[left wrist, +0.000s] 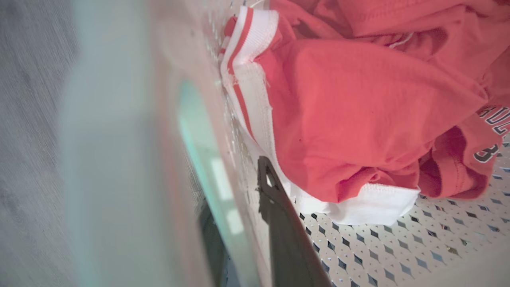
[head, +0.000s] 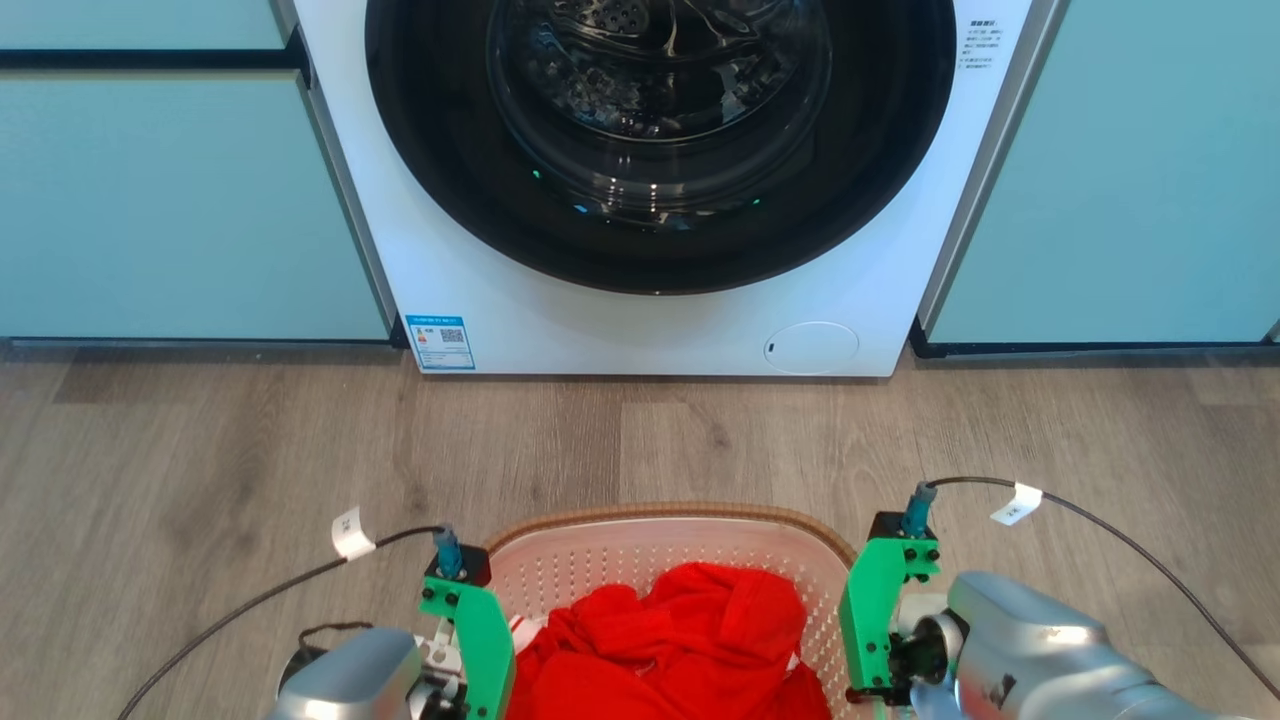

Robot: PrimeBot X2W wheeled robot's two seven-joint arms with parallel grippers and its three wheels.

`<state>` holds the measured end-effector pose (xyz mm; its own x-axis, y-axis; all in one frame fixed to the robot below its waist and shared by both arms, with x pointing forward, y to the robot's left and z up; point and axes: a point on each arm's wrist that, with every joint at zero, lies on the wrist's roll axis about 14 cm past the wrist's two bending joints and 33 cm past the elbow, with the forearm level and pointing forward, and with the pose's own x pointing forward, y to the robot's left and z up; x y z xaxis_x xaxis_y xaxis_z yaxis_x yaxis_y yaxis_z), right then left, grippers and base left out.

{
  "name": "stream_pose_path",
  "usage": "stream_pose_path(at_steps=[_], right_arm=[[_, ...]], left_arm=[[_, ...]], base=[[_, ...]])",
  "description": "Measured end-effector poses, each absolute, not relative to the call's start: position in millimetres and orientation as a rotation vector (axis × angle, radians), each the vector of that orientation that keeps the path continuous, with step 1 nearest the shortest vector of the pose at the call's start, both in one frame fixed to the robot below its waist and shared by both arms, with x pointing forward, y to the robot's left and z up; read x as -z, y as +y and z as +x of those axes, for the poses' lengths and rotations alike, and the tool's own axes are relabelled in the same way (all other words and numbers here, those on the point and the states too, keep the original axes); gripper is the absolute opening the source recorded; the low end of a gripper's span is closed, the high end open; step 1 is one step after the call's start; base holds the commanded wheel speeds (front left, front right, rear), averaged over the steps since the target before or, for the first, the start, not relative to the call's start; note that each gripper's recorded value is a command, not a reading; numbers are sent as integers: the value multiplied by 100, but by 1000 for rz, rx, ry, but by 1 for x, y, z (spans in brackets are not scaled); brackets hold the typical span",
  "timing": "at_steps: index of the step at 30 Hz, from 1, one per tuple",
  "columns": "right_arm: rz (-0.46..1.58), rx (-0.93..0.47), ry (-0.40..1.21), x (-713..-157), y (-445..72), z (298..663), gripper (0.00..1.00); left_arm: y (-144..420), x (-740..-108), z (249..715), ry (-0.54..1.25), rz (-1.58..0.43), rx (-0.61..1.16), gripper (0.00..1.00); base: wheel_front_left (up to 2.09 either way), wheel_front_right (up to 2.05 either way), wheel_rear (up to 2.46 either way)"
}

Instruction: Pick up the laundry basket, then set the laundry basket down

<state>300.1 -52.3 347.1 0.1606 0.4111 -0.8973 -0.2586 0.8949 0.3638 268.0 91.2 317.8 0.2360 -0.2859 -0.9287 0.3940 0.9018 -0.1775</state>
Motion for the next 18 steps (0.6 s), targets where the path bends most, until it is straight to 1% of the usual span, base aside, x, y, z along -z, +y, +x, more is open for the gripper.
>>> stream_pose_path(at_steps=[18], right_arm=[[168, -458, 1357, -327, -56, 301, 0]], left_arm=[[88, -300, 265, 1301, 85, 470, 0]], base=[[0, 0, 0]])
